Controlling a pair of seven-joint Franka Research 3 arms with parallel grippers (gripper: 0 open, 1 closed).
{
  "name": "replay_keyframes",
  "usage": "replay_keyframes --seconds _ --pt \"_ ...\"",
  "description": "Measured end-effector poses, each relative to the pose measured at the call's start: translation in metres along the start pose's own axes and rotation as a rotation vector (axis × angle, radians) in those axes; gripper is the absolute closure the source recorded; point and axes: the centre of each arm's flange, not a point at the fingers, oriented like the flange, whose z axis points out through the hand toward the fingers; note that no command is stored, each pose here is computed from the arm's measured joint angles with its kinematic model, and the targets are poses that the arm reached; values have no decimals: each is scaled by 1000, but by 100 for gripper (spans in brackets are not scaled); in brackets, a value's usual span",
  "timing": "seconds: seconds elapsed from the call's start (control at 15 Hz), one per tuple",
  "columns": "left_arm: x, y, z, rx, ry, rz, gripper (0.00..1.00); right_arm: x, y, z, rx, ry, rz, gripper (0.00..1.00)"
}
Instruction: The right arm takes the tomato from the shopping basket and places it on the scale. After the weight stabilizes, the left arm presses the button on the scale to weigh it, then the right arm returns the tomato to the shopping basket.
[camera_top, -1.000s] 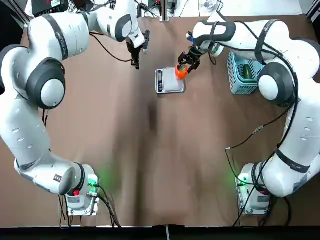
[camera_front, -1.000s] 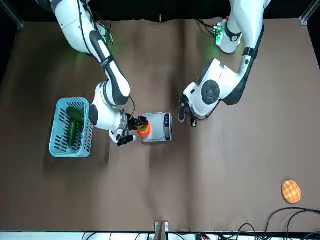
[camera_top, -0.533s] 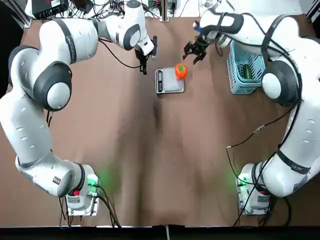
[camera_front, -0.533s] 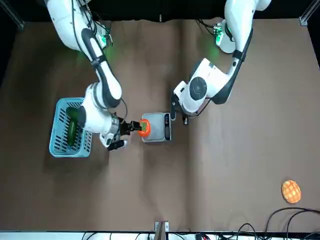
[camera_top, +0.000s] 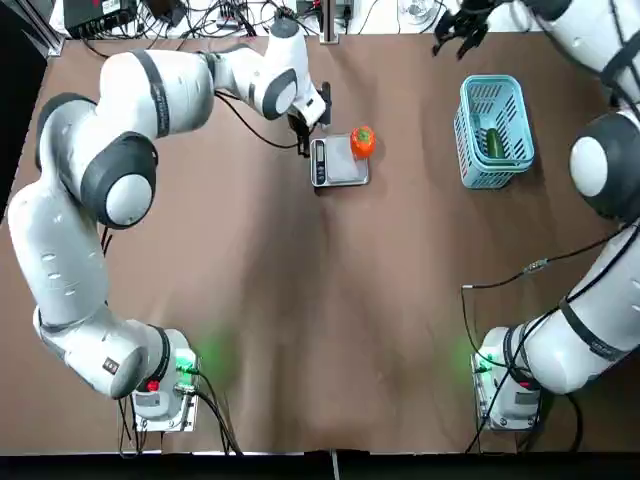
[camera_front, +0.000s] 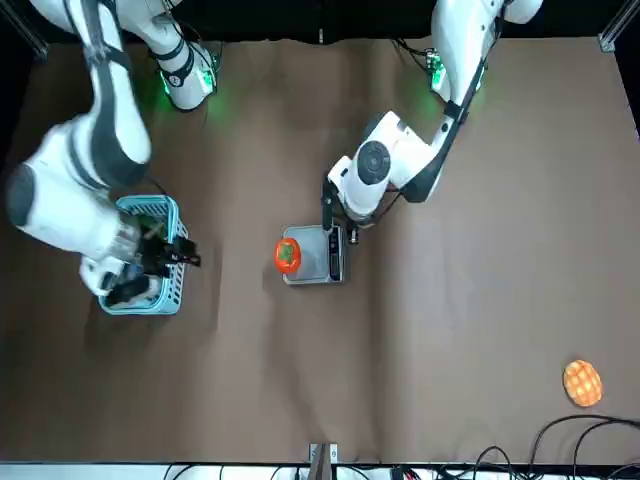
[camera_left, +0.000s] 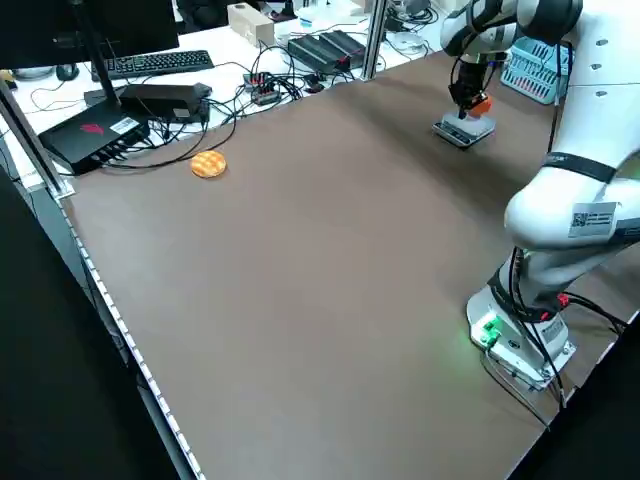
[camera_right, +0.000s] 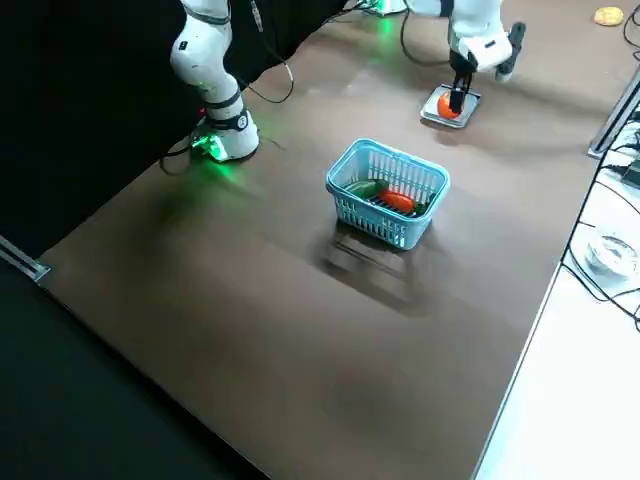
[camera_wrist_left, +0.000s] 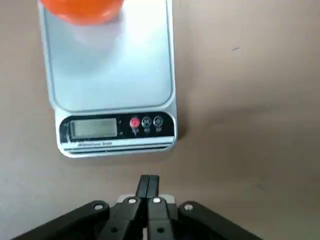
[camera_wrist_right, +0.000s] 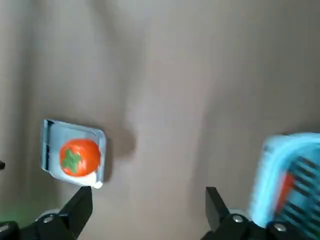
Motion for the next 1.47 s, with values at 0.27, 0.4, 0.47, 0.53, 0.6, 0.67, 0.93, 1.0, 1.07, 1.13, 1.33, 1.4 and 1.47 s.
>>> replay_keyframes --seconds 0.27,0.4,0.47,0.53,0.6,0.67,0.93,1.0,1.07,1.13,1.33,1.4,1.47 --pt "19 8 20 51 -63 18 99 -30 18 -96 -105 -28 -25 1" --pt "23 9 23 67 -80 24 99 -51 23 -124 -162 -74 -12 2" --pt "24 10 25 72 -86 26 99 -60 21 -133 -185 -99 -1 2" --pt "26 10 26 74 -90 28 99 -67 18 -139 -204 -118 6 2" --pt "27 9 28 75 -90 29 99 -72 15 -142 -223 -136 10 2" --pt "29 9 30 74 -89 31 99 -76 15 -143 -236 -157 22 2" --pt "39 5 47 68 -89 31 99 -86 44 -178 -234 -160 105 2" --pt "40 1 52 75 -84 29 99 -86 49 -190 -235 -137 114 1" --pt "40 -2 56 88 -75 27 99 -86 52 -200 -236 -119 121 1" --pt "39 -6 60 103 -65 25 99 -86 55 -206 -242 -106 124 1" --pt "41 -10 68 130 -42 25 99 -83 52 -209 -340 -91 103 2" --pt "42 -10 70 131 -41 24 99 -83 52 -207 -354 -94 101 2" --pt "42 -11 72 130 -41 24 99 -83 52 -206 -358 -98 102 3"
